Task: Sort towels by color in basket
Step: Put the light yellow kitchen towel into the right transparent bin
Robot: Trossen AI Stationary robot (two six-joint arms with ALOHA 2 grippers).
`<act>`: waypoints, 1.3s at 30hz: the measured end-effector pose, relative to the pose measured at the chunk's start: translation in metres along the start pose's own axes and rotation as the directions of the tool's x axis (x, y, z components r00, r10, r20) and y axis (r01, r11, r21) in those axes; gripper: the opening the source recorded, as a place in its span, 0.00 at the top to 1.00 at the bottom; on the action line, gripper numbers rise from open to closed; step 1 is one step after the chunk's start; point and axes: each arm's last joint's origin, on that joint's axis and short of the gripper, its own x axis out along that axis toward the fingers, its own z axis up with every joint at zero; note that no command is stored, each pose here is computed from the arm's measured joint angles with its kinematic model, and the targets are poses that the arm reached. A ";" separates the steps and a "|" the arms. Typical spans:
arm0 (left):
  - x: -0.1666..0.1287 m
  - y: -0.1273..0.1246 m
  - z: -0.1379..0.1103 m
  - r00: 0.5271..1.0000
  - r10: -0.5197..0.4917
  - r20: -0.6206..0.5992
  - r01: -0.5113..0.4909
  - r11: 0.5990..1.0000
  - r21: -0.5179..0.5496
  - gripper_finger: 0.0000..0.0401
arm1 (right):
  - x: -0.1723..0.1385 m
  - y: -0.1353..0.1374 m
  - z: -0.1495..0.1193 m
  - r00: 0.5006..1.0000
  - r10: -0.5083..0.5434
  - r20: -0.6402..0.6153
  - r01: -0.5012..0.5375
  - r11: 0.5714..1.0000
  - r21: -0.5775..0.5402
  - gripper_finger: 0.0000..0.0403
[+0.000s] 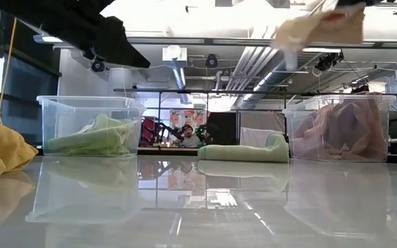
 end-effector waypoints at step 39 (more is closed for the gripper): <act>0.000 -0.003 0.003 0.997 -0.076 0.017 0.077 0.994 -0.078 0.40 | 0.186 0.032 -0.029 0.628 -0.067 -0.775 -0.210 0.945 -0.252 0.64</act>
